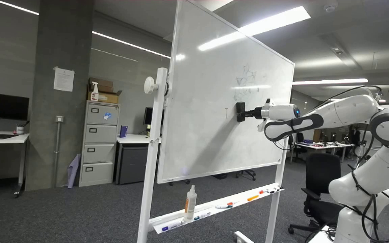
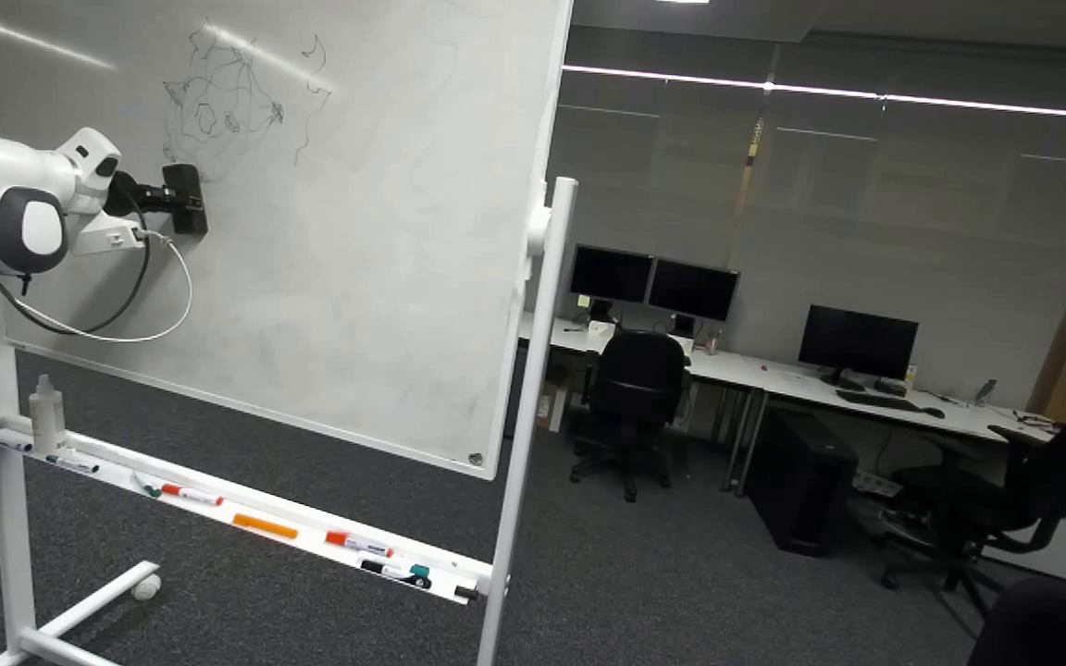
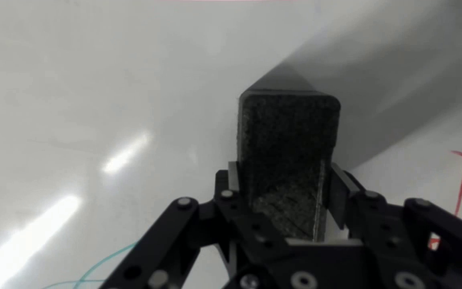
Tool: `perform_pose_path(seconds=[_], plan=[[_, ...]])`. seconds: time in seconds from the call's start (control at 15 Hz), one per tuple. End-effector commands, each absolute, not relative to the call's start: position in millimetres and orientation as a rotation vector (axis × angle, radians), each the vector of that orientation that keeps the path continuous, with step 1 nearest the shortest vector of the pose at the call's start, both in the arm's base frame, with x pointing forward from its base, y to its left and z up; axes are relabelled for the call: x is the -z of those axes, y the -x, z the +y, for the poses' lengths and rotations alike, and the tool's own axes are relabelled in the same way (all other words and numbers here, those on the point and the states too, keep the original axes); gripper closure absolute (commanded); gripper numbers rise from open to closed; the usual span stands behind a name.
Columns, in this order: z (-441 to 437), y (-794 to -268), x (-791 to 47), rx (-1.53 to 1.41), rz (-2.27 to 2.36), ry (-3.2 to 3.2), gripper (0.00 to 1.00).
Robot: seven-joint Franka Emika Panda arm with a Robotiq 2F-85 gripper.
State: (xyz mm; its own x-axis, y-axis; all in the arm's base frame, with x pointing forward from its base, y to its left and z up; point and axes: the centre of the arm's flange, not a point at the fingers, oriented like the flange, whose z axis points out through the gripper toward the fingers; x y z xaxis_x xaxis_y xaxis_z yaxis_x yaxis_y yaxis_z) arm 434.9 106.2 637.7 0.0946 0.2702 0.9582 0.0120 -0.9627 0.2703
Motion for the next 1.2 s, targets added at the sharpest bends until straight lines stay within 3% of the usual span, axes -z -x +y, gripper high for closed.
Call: perform_pose_path(seconds=[0.0, 1.13], plan=[[96.8, -456.8, -645.5, -1.99, 0.239, -2.165, 0.7], [265.7, -452.8, -565.1, -1.847, 0.746, -2.233, 0.7]])
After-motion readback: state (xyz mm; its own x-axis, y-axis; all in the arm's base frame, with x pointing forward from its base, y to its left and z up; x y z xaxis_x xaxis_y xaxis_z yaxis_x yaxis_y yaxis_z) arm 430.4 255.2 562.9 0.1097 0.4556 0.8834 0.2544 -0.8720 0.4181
